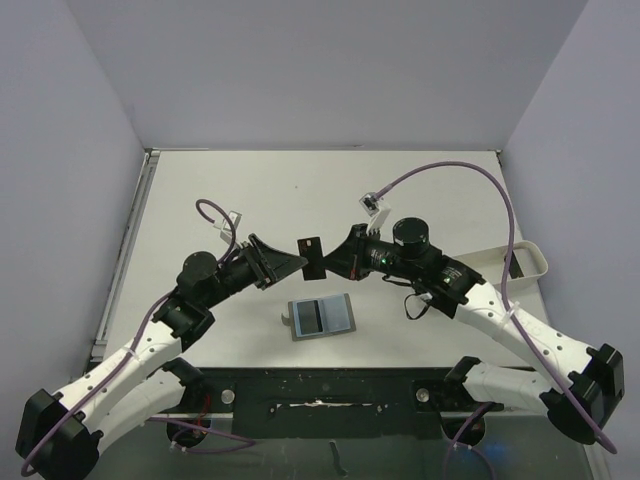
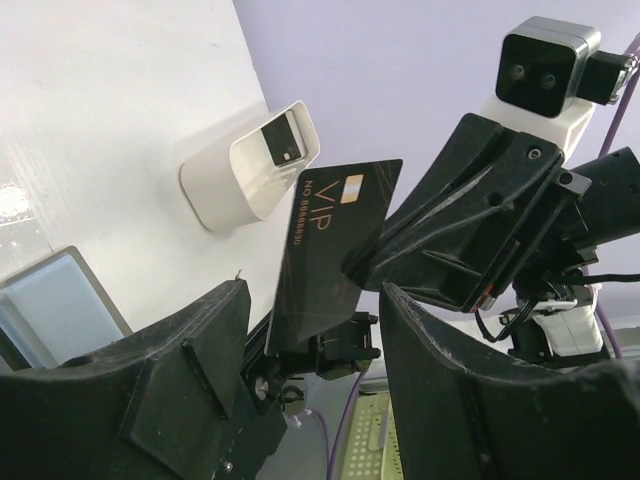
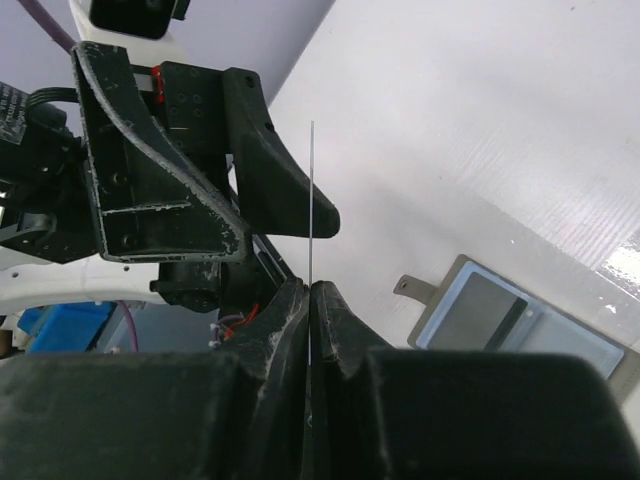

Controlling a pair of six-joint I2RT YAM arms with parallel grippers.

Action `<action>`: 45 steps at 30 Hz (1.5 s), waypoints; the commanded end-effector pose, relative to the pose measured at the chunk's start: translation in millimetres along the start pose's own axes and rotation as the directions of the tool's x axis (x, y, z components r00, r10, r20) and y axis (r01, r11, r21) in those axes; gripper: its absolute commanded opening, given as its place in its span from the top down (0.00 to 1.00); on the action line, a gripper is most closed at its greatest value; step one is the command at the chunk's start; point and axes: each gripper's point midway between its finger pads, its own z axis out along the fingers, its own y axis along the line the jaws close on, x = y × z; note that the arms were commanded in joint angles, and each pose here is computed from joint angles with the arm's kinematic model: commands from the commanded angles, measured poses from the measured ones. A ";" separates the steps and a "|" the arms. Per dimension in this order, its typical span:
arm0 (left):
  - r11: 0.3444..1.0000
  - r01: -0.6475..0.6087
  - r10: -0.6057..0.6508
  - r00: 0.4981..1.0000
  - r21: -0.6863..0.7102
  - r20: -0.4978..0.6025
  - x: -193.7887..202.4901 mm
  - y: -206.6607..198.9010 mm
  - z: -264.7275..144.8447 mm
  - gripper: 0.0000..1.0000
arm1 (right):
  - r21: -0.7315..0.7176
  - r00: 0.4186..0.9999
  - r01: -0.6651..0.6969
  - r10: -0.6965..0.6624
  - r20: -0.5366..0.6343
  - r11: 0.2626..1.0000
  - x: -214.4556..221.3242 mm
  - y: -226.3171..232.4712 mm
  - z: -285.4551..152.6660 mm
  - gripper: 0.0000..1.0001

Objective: Put the credit cards into the card holder
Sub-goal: Pick up the credit card from the storage box, then insert the credit card into the card holder.

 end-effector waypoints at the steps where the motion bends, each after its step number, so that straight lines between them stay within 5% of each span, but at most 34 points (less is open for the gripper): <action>1: 0.997 -0.026 0.022 0.998 0.069 0.058 -16.3 -25.2 -1.3 0.47 | -0.124 0.998 0.007 0.000 0.057 0.992 -12.5 30.7 -3.9 1.00; 11: 0.997 -0.024 0.019 0.997 0.067 0.068 -15.9 -22.8 -4.5 0.49 | -0.112 0.998 0.004 0.002 0.057 0.994 -7.8 30.3 -6.9 1.00; 18: 0.995 -0.009 0.002 0.998 0.102 0.064 -14.4 -26.1 -5.2 0.91 | -0.128 1.000 -0.018 0.020 0.014 0.992 3.3 27.8 -1.5 1.00; 21: 0.995 -0.007 0.000 0.998 0.097 0.067 -14.7 -23.9 -5.6 1.00 | -0.103 1.000 -0.026 0.026 0.003 0.994 8.4 20.6 -0.1 0.97; 32: 0.998 -0.021 0.024 0.998 -0.054 0.056 -11.7 10.9 -2.3 1.00 | 0.123 0.999 -0.029 0.026 0.027 0.992 12.6 -22.3 -8.4 0.62; 45: 0.979 0.046 -0.042 0.999 -0.198 0.024 9.0 73.7 7.0 1.00 | 0.510 0.990 0.010 0.063 -0.125 0.860 65.7 -119.6 -10.2 0.60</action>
